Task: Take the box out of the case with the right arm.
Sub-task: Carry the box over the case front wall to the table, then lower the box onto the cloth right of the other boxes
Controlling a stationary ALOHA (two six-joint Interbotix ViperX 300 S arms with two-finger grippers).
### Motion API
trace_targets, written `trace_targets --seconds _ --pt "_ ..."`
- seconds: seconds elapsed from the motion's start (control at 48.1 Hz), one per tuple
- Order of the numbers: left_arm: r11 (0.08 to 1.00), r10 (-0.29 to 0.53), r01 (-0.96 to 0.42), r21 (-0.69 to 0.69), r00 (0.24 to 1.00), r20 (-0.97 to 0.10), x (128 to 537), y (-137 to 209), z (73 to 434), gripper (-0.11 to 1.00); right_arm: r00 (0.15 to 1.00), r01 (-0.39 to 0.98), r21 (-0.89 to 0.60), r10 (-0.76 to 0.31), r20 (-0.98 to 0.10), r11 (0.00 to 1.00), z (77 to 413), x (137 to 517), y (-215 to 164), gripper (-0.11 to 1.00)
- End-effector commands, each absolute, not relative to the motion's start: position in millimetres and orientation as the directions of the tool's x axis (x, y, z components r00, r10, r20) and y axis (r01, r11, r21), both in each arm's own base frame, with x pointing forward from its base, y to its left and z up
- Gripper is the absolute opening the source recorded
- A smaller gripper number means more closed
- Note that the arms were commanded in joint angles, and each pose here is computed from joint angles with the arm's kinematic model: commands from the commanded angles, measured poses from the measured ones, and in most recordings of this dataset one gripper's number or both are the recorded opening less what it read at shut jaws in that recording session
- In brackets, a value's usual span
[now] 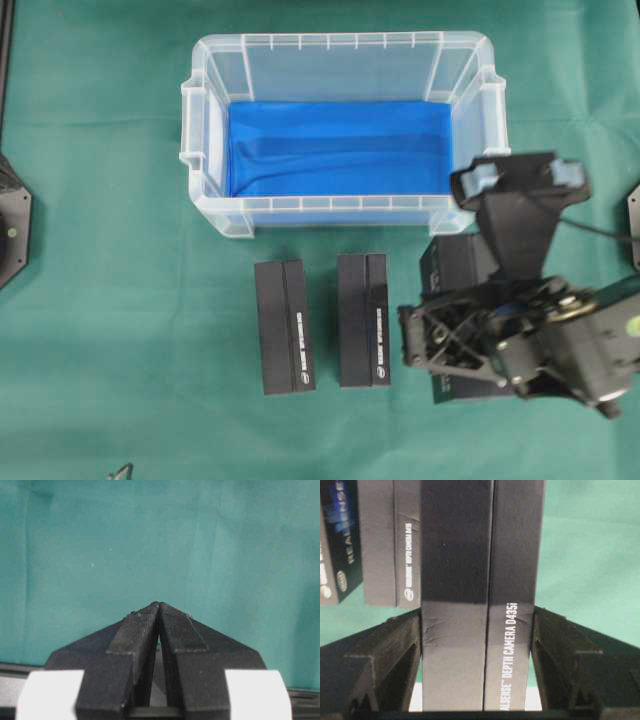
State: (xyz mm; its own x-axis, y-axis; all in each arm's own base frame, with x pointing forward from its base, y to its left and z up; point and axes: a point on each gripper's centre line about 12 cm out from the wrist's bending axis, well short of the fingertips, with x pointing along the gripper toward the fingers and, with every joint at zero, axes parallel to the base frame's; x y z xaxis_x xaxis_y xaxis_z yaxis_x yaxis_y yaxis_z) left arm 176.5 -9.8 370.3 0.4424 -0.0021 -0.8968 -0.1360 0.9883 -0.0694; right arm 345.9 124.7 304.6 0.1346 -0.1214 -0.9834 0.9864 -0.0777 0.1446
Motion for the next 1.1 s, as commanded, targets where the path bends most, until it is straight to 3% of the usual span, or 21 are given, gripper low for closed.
trace_targets --seconds 0.0,0.146,0.333,0.562,1.082 --pt "0.988 0.000 -0.138 -0.072 0.467 -0.884 178 -9 379 0.00 0.167 0.980 0.177 -0.104 -0.980 -0.089 296 345 124 0.64" --pt "0.988 0.001 -0.137 -0.071 0.464 -0.886 179 -9 378 0.00 0.142 0.982 0.152 -0.089 -0.986 -0.116 256 339 125 0.64" --pt "0.988 0.001 -0.138 -0.071 0.463 -0.886 180 -9 378 0.00 0.178 0.976 0.184 -0.059 -0.982 -0.121 219 339 124 0.64" --pt "0.988 0.001 -0.137 -0.071 0.463 -0.886 180 -9 378 0.00 0.153 0.978 0.162 -0.071 -0.986 -0.134 214 336 119 0.64" --pt "0.988 0.001 -0.137 -0.071 0.463 -0.886 179 -9 378 0.00 0.189 0.972 0.195 -0.054 -0.980 -0.132 216 340 121 0.64"
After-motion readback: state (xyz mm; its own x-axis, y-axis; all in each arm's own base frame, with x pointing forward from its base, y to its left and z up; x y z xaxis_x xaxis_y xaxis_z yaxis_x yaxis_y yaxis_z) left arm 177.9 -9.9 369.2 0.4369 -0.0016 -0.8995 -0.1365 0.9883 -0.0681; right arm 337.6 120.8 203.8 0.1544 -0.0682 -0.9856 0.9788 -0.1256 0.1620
